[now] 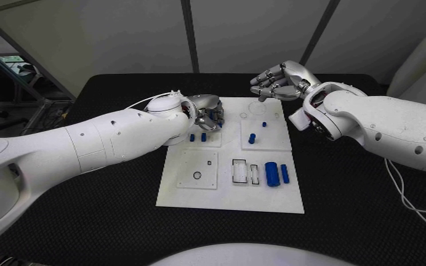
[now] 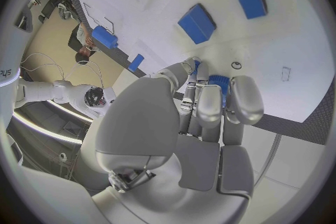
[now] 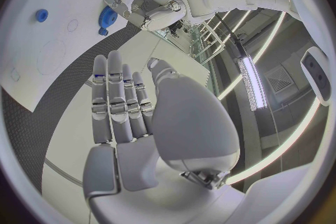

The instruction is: Assemble the parts on the task board

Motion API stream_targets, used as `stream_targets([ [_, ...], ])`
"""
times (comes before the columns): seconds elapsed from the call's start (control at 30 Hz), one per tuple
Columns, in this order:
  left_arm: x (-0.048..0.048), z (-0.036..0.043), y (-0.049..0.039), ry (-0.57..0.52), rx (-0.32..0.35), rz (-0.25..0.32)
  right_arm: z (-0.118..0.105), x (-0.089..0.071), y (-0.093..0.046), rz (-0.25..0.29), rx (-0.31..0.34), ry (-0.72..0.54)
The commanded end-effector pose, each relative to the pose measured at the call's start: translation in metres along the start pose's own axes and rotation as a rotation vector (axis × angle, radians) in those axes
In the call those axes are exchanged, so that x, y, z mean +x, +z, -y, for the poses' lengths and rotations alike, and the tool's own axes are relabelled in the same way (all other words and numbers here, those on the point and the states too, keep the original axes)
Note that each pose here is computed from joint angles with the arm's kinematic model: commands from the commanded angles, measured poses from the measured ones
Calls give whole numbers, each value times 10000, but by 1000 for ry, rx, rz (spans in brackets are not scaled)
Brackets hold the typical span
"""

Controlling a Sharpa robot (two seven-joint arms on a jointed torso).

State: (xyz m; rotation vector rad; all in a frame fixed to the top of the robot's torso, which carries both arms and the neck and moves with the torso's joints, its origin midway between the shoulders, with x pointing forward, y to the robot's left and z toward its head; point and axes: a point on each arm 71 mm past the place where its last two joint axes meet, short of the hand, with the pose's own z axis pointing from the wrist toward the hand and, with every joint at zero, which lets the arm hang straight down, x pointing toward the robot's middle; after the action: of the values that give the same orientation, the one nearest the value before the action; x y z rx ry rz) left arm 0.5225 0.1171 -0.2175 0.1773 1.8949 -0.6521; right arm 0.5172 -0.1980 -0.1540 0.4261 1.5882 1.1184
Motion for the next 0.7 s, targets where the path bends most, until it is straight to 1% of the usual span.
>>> stream_targets([
  [0.03,51,1,2,-2,1,-33,-14,2,5,-6,-6,-1],
  [0.47,31,25,-19,-11,37,-1,-5,-5,9,-4,-4,-2],
  [0.7,-3,3,-86,-20,45,20,4,-15,8,-1,-2,-3],
])
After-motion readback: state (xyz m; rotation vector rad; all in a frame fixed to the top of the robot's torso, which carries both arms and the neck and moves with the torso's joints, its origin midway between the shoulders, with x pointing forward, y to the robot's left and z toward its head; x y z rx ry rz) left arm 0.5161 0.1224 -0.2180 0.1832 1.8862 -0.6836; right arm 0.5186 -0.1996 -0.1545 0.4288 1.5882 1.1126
